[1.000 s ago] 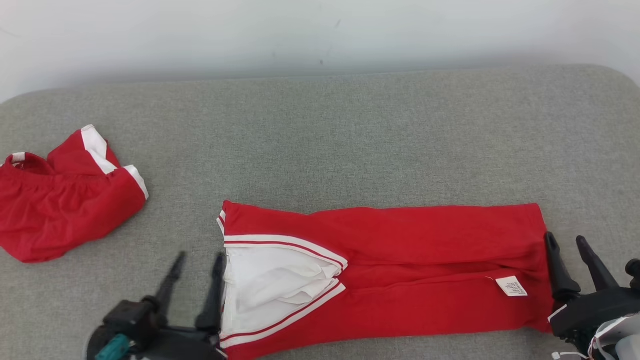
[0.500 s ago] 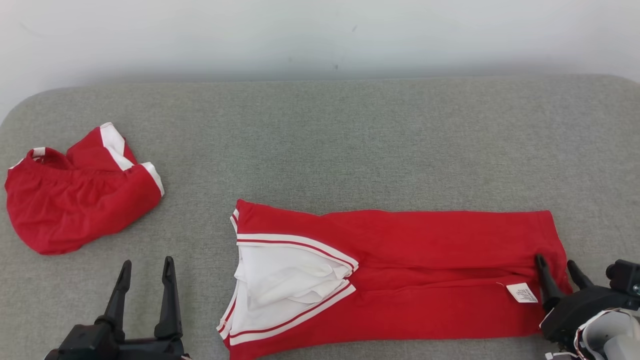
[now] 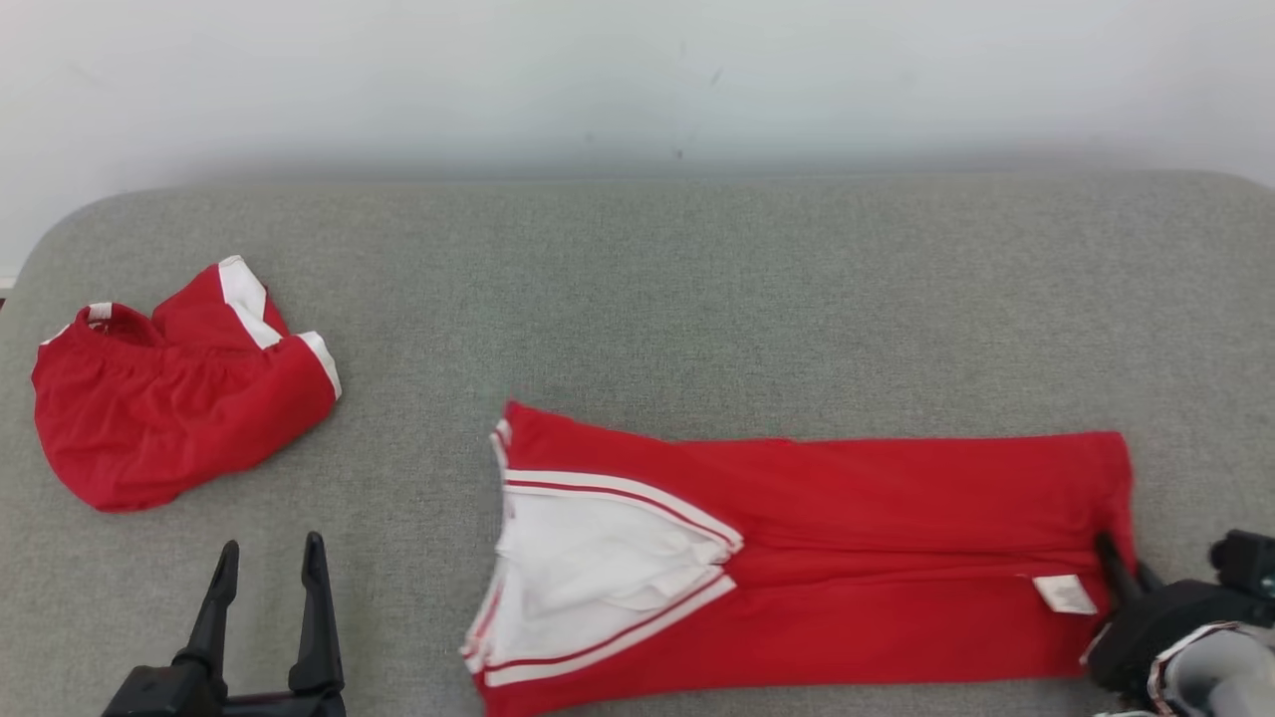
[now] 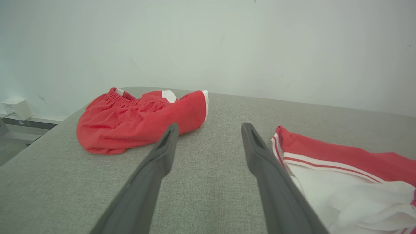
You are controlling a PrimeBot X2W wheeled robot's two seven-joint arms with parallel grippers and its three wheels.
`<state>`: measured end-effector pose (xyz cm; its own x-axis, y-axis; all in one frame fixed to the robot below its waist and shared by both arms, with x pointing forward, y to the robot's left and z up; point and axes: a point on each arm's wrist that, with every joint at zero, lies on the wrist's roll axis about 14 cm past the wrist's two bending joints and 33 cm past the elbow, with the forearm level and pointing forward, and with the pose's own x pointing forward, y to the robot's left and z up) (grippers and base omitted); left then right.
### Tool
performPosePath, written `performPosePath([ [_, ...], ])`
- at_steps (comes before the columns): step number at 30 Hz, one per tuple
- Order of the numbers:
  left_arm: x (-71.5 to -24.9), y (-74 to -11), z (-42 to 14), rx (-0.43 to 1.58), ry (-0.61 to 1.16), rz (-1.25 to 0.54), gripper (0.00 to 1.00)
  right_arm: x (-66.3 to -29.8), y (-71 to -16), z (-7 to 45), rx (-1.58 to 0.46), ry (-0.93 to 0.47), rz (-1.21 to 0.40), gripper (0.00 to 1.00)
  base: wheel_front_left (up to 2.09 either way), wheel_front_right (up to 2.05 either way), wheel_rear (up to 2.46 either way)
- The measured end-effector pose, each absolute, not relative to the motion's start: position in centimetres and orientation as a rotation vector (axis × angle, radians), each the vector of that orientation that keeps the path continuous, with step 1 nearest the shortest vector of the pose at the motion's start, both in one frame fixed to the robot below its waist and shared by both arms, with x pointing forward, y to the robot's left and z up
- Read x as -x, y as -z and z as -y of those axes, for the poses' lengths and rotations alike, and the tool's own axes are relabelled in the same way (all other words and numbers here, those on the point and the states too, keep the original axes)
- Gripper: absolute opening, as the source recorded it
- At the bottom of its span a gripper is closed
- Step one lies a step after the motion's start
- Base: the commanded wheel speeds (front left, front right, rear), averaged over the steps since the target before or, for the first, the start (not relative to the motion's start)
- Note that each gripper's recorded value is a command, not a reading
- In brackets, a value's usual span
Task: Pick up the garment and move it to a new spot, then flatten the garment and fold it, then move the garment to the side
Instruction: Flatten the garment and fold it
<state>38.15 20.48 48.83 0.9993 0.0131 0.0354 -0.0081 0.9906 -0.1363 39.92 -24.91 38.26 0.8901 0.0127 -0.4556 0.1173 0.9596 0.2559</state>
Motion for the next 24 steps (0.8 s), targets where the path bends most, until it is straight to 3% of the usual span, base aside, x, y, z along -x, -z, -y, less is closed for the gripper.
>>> performPosePath([
  [8, -37.9, -49.7, -19.1, 0.134, 0.026, 0.060, 1.00, -39.6, -42.8, 35.2, -0.195, 0.253, -0.355, 0.00, 0.00, 0.00, 0.00],
  [12, -37.8, -50.0, -18.7, 0.139, 0.035, 0.071, 1.00, -39.3, -44.3, 37.5, -0.168, 0.293, -0.319, 0.00, 0.00, 0.00, 0.00],
  [17, -37.9, -50.4, -18.5, 0.142, 0.044, 0.083, 1.00, -40.1, -45.2, 35.1, -0.167, 0.221, -0.284, 0.00, 0.00, 0.00, 0.00],
  [24, -37.7, -50.8, -18.1, 0.143, 0.055, 0.093, 1.00, -41.6, -46.3, 26.7, -0.213, 0.014, -0.241, 0.00, 0.00, 0.00, 0.00],
])
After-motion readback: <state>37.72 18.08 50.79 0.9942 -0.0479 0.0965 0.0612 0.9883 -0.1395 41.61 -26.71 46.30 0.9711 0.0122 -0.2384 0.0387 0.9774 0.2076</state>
